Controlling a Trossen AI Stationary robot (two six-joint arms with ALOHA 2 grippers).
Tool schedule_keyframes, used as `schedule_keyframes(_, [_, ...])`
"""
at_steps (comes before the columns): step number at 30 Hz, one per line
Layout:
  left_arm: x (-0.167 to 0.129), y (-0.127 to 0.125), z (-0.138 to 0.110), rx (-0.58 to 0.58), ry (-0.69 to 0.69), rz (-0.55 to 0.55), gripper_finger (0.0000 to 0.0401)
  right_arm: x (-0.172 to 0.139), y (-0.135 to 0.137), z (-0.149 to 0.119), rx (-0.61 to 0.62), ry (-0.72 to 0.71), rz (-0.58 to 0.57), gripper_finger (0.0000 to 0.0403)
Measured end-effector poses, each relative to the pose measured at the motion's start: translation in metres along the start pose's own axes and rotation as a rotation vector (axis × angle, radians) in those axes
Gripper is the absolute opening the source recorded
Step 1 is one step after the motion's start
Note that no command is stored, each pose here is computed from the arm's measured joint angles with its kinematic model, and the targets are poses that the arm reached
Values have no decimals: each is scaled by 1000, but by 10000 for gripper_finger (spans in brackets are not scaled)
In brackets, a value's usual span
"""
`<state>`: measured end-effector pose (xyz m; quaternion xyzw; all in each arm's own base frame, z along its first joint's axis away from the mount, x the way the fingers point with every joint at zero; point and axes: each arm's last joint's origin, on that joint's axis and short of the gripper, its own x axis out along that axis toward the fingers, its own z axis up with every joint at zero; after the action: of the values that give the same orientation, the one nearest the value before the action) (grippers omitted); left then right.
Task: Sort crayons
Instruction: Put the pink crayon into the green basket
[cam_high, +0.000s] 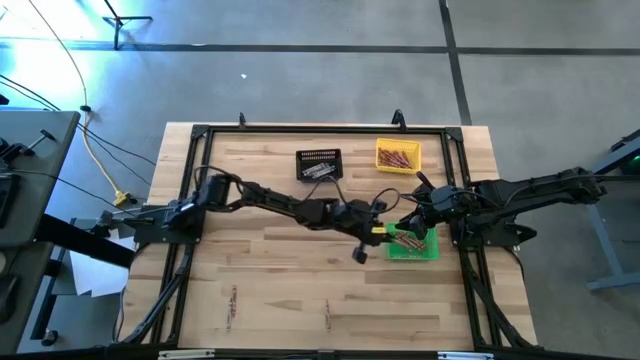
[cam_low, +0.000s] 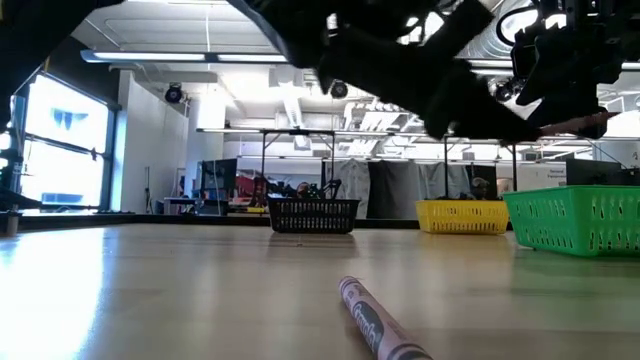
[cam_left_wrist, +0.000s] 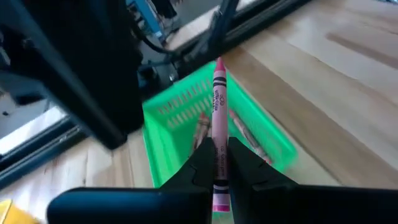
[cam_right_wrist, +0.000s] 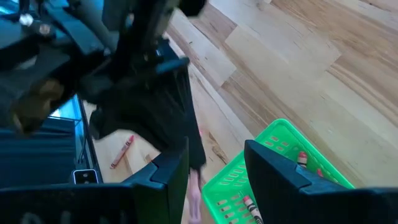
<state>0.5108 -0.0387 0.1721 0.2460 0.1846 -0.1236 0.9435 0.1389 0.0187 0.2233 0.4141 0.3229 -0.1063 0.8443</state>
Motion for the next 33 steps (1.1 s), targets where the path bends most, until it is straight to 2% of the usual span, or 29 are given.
schedule_keyframes(5, [25,5,7,-10,-22,9,6,0,0,0,0,-1,0,142])
schedule_keyframes(11, [44,1,9,-31,18,-13,7,0,-1,-1,-1,10,-8,142])
schedule_keyframes(18, [45,-1,10,-140,28,-17,33,0,-2,-1,0,15,-19,142])
schedule_keyframes(24, [45,-1,10,-146,26,-16,47,0,-2,-1,0,17,-18,142])
schedule_keyframes(29, [45,0,11,-266,30,-16,60,0,-2,-1,0,17,-19,142])
schedule_keyframes(33, [44,1,8,-296,50,-20,77,0,-2,-2,0,18,-21,142])
